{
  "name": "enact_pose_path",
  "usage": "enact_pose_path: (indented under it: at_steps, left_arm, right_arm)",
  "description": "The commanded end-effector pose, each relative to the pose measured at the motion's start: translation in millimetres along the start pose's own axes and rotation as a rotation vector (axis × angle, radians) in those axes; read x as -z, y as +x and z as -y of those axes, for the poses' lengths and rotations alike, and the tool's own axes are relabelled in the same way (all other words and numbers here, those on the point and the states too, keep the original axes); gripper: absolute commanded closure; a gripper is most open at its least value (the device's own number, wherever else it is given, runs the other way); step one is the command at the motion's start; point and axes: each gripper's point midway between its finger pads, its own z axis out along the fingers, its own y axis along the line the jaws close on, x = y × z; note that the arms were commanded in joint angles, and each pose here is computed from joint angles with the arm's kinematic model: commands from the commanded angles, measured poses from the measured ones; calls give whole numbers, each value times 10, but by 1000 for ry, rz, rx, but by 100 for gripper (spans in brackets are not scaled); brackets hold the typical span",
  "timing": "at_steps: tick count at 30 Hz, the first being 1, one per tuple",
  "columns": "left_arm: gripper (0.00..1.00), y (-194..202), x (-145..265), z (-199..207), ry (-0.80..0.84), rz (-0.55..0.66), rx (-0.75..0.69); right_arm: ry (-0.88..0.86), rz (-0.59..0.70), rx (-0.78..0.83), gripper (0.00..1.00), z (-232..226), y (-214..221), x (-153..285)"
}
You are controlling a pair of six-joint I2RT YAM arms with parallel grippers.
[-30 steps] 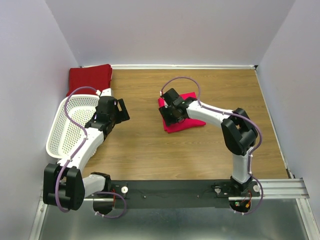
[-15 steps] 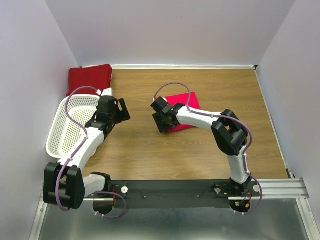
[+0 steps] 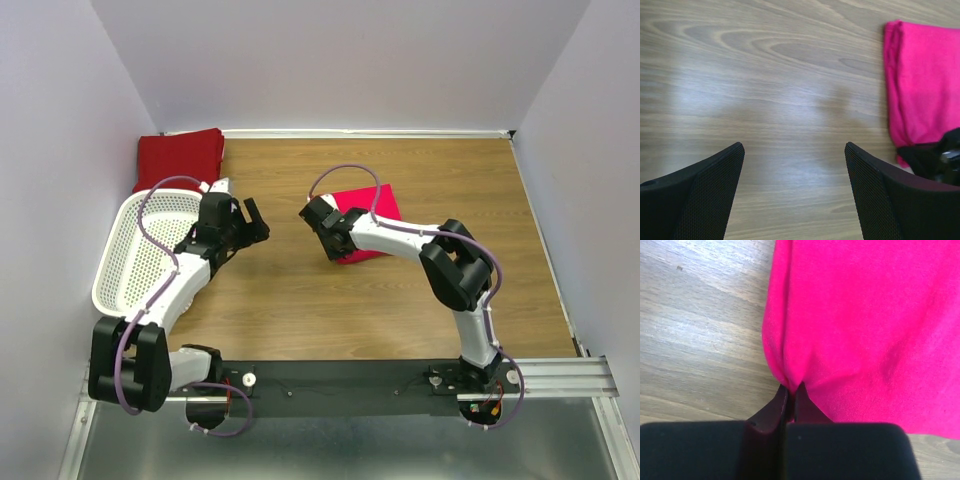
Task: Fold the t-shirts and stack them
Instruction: Neatly place the folded tshirt to the corner
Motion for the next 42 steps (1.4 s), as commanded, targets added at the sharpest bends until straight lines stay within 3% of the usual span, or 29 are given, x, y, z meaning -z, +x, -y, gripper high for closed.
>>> enact_pose_path:
  at_steps: [1,9,15,21,29,42]
  left_arm:
    - [11,85,-31,229,126,-33,93]
    - [10,219,-253,622,295,-123,255]
    - [3,404,-489,987,437,-233,351]
    - [2,393,-696,1279,501,-229,364]
    - [2,661,-1083,1448,486,-287,403]
    - [2,1121,-1330,1480,394,-339,467]
  right_arm:
    - [-5,-73,34,100,-21,198,-67]
    - [-98,65,-3,100,-105,-313,333]
    - [-187,68,-37,99,-176,-325,405]
    - [-231,74,-62,99,-180,-316,425]
    - [-274,78,-87,100,-223,-332,424]
    - [-305,120,-133,100,-217,-469,513]
